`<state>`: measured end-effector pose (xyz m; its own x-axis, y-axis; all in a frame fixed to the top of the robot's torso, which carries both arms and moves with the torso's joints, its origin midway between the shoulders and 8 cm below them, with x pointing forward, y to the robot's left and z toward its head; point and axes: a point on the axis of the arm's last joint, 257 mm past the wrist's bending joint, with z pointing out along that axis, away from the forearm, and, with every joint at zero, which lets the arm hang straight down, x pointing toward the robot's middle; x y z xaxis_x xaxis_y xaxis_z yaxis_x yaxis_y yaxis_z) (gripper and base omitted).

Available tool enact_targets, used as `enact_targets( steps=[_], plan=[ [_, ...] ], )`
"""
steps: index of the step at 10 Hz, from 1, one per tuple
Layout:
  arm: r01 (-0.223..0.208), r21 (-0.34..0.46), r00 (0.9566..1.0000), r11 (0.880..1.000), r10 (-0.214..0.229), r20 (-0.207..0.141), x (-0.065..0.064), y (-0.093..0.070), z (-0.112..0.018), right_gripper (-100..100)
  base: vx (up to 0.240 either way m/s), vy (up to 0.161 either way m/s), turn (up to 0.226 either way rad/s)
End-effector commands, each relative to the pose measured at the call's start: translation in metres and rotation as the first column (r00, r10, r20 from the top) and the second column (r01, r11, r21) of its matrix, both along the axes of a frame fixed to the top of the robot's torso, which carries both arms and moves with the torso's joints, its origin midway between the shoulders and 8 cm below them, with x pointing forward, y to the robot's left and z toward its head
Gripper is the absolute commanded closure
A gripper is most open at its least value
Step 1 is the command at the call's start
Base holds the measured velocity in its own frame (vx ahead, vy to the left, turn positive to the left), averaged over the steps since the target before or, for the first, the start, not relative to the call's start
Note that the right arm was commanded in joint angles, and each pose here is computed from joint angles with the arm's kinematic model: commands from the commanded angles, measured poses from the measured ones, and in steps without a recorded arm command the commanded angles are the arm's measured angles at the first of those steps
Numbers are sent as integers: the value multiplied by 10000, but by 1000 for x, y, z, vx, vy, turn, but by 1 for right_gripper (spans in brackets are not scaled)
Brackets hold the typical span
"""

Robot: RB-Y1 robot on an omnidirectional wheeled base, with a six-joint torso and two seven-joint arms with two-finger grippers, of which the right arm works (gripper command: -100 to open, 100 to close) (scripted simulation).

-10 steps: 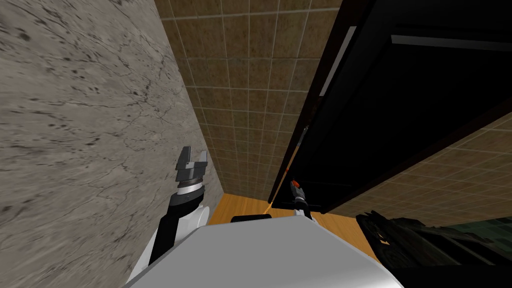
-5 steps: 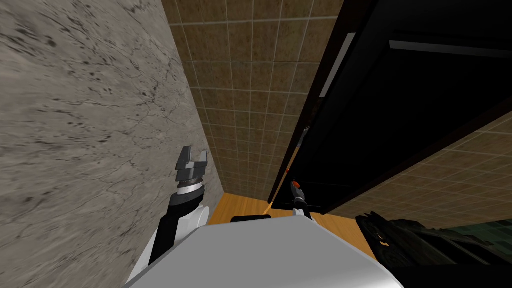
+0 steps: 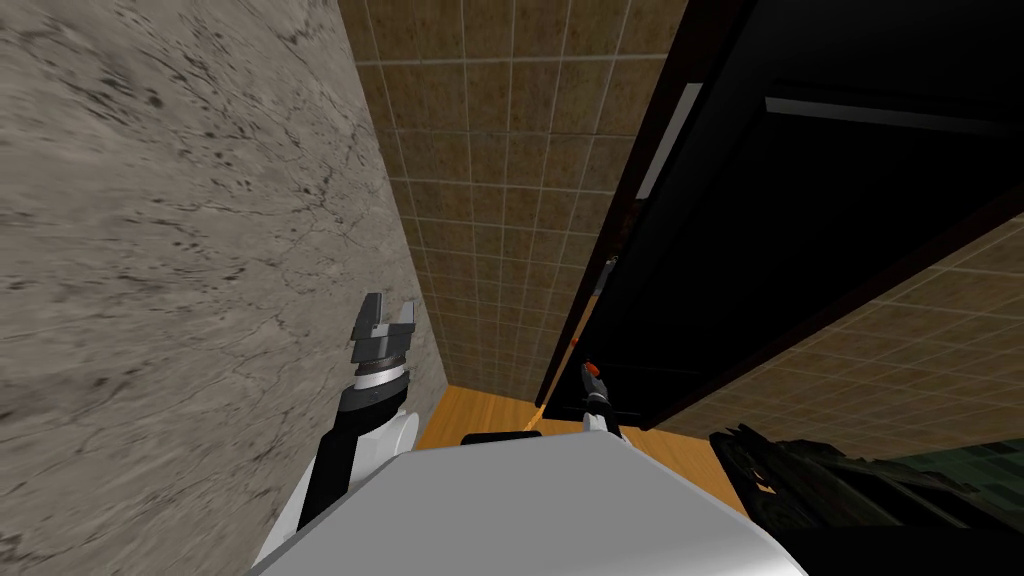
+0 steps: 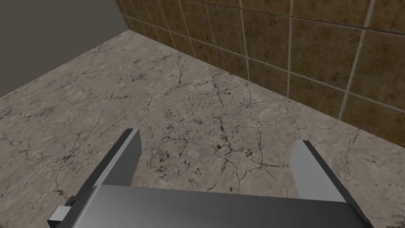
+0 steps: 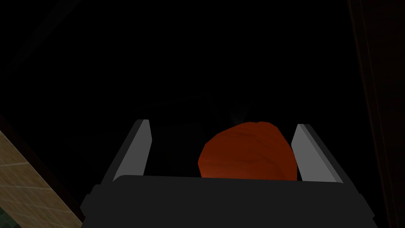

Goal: Pull the door open

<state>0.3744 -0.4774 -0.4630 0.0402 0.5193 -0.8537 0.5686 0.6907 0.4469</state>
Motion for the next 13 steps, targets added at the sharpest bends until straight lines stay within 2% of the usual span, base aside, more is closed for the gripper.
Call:
enact_targets(
  steps=[1,2,4,5,6,7,12,13],
  plan=[
    [364,-13,9986,9993,-364,-392,-25,-24,-5,100,-5,1,3],
    [375,5,9983,9993,-375,-455,-27,-24,-7,100,-8,10,-3],
    [841,691,9955,9941,-807,-499,-32,-26,-17,100,-32,-2,20],
    [934,835,9950,9921,-902,-420,-30,-28,-15,100,-22,-10,-13],
    [903,784,9957,9928,-884,-280,-26,-29,-9,100,-15,15,-27],
    [963,882,9943,9914,-917,-545,-34,-26,-20,100,-2,-2,18],
    [963,882,9943,9914,-917,-545,-34,-26,-20,100,3,0,7],
    [578,1153,9983,9916,-585,24,-9,-3,-5,100,-10,33,89]
  ],
)
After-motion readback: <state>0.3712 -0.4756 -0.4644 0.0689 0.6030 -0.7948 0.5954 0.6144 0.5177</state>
